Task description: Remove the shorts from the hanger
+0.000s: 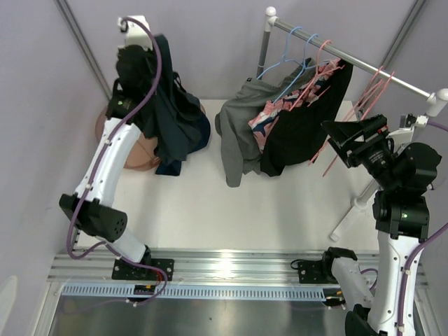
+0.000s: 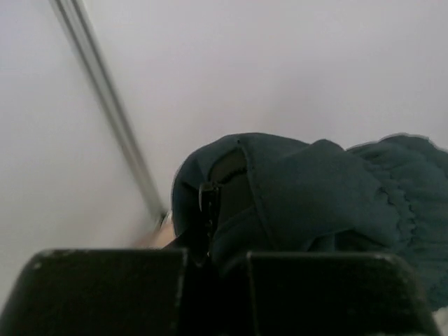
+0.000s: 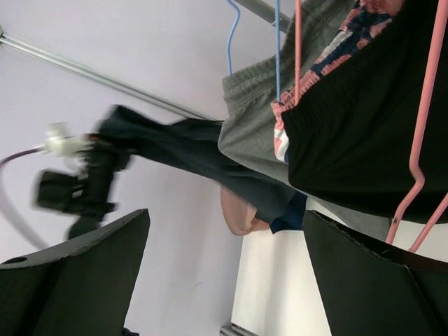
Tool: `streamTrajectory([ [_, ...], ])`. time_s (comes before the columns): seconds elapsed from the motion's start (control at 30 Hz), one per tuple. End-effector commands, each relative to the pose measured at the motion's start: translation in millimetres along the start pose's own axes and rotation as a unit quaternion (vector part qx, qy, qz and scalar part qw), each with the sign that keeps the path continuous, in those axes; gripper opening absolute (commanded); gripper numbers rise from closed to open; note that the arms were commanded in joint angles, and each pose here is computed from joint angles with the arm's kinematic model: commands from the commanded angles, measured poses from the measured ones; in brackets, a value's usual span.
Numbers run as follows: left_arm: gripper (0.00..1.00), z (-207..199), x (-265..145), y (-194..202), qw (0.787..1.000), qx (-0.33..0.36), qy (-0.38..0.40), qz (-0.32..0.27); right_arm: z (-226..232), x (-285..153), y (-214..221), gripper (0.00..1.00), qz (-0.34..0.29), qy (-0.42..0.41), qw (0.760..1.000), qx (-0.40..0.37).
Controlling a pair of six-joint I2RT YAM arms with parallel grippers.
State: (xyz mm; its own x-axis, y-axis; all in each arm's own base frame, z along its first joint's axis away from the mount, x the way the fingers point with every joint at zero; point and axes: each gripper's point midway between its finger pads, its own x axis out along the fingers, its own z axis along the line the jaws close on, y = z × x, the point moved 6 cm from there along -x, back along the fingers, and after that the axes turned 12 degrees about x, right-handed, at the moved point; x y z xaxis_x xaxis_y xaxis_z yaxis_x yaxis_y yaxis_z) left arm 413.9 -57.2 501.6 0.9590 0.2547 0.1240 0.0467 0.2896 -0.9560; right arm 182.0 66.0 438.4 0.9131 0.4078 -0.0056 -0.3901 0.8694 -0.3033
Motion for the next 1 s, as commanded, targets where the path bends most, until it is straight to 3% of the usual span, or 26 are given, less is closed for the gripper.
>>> streamTrajectory([
  [0.0,0.03,23.0,0.0,32.9,0.998,-0.047,-0.049,0.013,27.5,-10.6,-4.4,0.99,-0.018,-0.025,0.998,-0.058],
  [0.03,0.07,19.8,5.2,50.7,0.996,-0.057,-0.050,0.039,39.0,-15.2,-6.0,0.99,-0.026,-0.036,0.997,-0.068],
  [0.1,0.39,26.9,14.4,71.4,0.993,-0.061,-0.057,0.080,48.9,-17.8,-9.1,0.99,-0.038,-0.045,0.995,-0.075],
  [0.13,0.82,26.4,13.9,83.9,0.989,-0.068,-0.053,0.116,56.7,-19.4,-10.5,0.99,-0.042,-0.054,0.995,-0.076],
  [0.17,0.98,23.0,18.1,97.8,0.986,-0.066,-0.052,0.142,62.7,-18.7,-13.0,1.00,-0.048,-0.068,0.993,-0.080],
  [0.33,0.99,19.5,1.7,117.6,0.974,-0.085,-0.021,0.210,71.5,-0.4,-28.3,0.99,-0.060,-0.084,0.992,-0.073],
  [0.5,0.99,18.8,-51.2,120.5,0.969,-0.126,0.047,0.209,77.3,41.6,-42.2,0.99,-0.043,-0.082,0.992,-0.083],
  [0.67,0.99,13.8,-112.2,120.5,0.961,-0.159,0.131,0.185,71.6,103.1,-40.7,0.99,-0.013,-0.022,0.992,-0.125],
  [0.7,0.99,7.0,-124.3,144.0,0.957,-0.145,0.146,0.204,75.5,107.6,-41.8,0.99,-0.014,-0.023,0.991,-0.130],
  [0.77,0.99,12.5,-151.5,134.0,0.959,-0.150,0.162,0.176,68.3,118.2,-46.5,0.98,-0.025,-0.007,0.991,-0.132],
  [0.9,0.99,15.7,-194.7,165.9,0.952,-0.141,0.186,0.199,45.4,136.4,-55.2,0.97,-0.048,0.032,0.988,-0.142],
  [0.97,0.99,23.6,-213.5,164.6,0.953,-0.145,0.193,0.180,31.4,141.1,-56.3,0.95,-0.052,0.055,0.987,-0.143],
])
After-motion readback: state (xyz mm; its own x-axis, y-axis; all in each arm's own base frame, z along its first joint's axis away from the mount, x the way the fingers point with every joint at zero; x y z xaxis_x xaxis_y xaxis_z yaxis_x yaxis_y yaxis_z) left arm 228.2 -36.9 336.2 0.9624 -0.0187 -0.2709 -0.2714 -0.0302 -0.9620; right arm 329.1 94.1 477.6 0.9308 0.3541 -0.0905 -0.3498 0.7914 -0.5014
